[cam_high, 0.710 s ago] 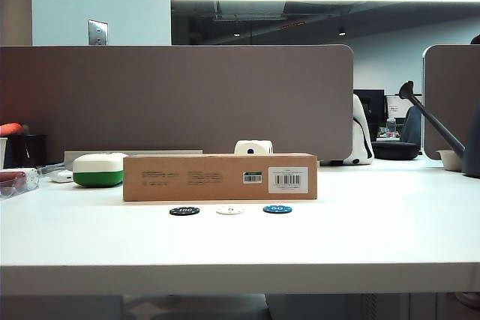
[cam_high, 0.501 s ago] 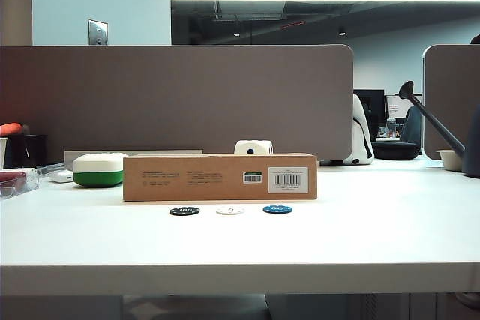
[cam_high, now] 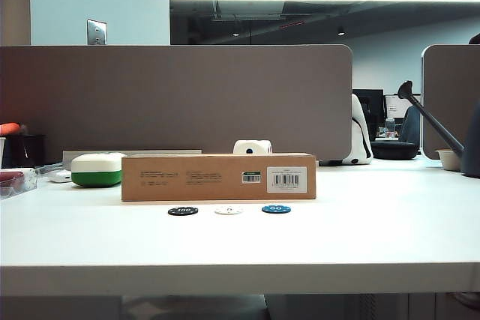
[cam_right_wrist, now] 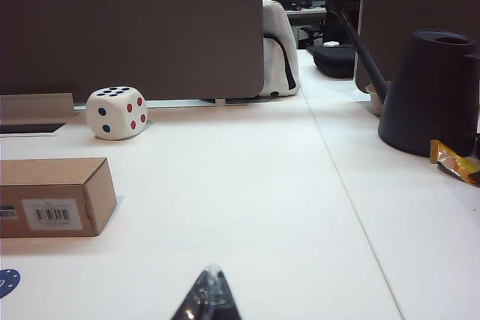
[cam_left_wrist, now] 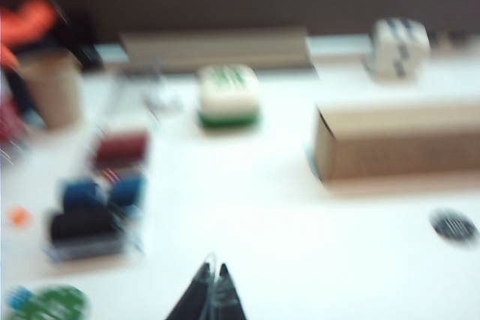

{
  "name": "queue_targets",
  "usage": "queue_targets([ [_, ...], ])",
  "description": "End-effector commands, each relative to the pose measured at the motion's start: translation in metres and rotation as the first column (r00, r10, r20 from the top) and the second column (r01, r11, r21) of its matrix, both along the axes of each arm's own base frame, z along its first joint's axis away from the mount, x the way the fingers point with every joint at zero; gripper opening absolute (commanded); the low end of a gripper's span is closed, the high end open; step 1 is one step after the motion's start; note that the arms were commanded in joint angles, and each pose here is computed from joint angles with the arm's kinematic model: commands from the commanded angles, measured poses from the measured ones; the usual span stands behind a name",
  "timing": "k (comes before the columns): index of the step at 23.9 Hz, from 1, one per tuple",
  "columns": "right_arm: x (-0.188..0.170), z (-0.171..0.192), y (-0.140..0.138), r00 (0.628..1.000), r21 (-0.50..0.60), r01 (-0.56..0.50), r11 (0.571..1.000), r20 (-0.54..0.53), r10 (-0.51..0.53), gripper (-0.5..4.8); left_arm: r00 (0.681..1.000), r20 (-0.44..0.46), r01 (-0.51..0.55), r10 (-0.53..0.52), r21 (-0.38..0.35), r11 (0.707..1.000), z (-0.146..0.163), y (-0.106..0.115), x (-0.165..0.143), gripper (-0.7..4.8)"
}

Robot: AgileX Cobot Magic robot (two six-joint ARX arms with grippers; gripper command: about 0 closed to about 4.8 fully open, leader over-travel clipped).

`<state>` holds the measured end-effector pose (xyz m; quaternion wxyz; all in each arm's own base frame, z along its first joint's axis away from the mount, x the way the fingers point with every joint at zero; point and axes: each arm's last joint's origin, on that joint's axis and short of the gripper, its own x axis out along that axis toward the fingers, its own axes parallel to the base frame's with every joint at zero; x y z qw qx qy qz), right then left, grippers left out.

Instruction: Push the chip with the lowest value in the row forward next to the rectangular box.

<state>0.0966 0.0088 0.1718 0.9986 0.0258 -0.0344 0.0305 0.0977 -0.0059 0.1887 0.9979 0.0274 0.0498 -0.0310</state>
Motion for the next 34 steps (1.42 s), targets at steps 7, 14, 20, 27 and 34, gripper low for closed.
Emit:
queue_targets([
  [7,0.0,0.0,0.0,1.0,0.002,-0.002,1.0,0.009,0.002,-0.09,0.919,-0.165,0.364,-0.358,0.009,0.931,0.03,-0.052,0.028,-0.05],
  [14,0.0,0.0,0.005,0.982,0.39,-0.174,0.904,-0.005,0.191,-0.09,0.857,-0.258,0.464,-0.445,0.016,0.885,0.019,-0.077,0.04,-0.05],
  [20,-0.003,0.002,0.011,0.909,0.498,-0.365,0.787,0.01,0.416,-0.09,0.857,-0.257,0.466,-0.447,0.015,0.884,0.019,-0.077,0.04,-0.05],
  [27,-0.008,0.039,0.006,0.959,0.654,-0.228,0.721,0.025,0.281,-0.09,0.855,-0.258,0.469,-0.45,0.014,0.883,0.019,-0.077,0.04,-0.05],
  [34,0.042,0.103,0.018,0.915,0.464,-0.232,0.855,-0.195,0.354,-0.1,0.855,-0.258,0.469,-0.45,0.014,0.883,0.019,-0.077,0.04,-0.05],
])
